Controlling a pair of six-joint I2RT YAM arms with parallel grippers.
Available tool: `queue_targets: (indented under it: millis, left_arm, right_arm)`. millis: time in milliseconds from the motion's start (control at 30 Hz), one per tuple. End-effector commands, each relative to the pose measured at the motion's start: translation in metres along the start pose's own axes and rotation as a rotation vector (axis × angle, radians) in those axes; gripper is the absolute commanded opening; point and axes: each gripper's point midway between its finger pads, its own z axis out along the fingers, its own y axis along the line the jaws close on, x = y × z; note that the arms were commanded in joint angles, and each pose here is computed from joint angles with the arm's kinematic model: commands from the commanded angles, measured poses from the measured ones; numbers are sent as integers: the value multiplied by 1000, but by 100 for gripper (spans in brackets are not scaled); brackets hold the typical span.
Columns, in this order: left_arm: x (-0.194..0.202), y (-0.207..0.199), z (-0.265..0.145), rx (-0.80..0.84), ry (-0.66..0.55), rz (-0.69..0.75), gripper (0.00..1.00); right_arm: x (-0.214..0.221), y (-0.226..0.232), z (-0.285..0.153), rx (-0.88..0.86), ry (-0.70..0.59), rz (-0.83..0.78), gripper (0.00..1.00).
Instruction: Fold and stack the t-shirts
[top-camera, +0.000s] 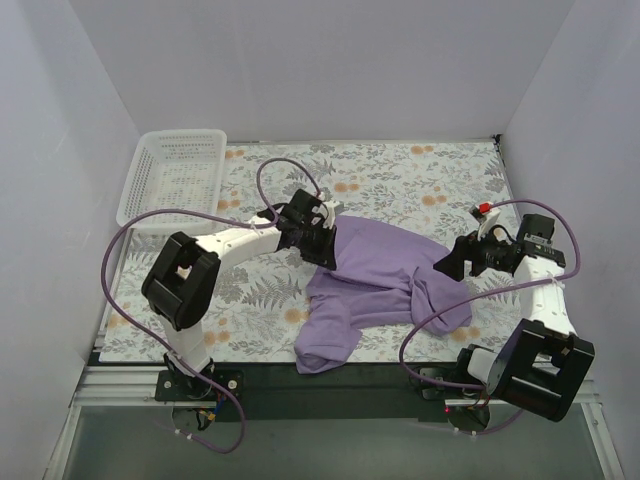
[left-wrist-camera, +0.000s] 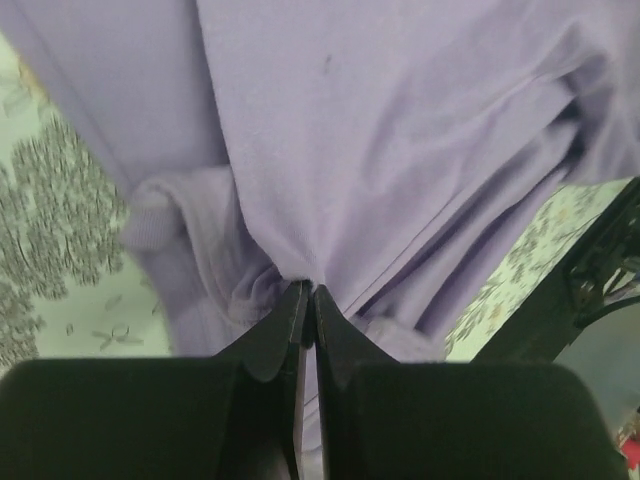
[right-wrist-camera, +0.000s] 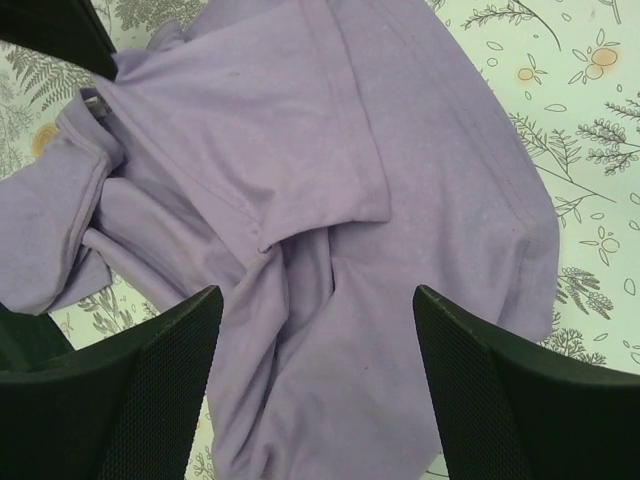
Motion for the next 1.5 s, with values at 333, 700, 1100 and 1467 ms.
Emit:
queue_targets:
  millis: [333, 700, 1100, 1467]
  left_arm:
    - [47, 8, -30, -57, -41, -138, 0]
    - [-8, 10, -68, -154, -216, -95, 43]
    - [-69, 19, 11, -57, -99, -57, 38]
    - [-66, 45, 38, -129, -39, -51, 34]
  right_arm:
    - [2, -24, 18, -2, 115, -56, 82]
    - [5, -12, 31, -71, 125, -43, 80]
    - [7, -12, 34, -79, 129, -35, 80]
    - [10, -13, 36, -89, 132, -26, 80]
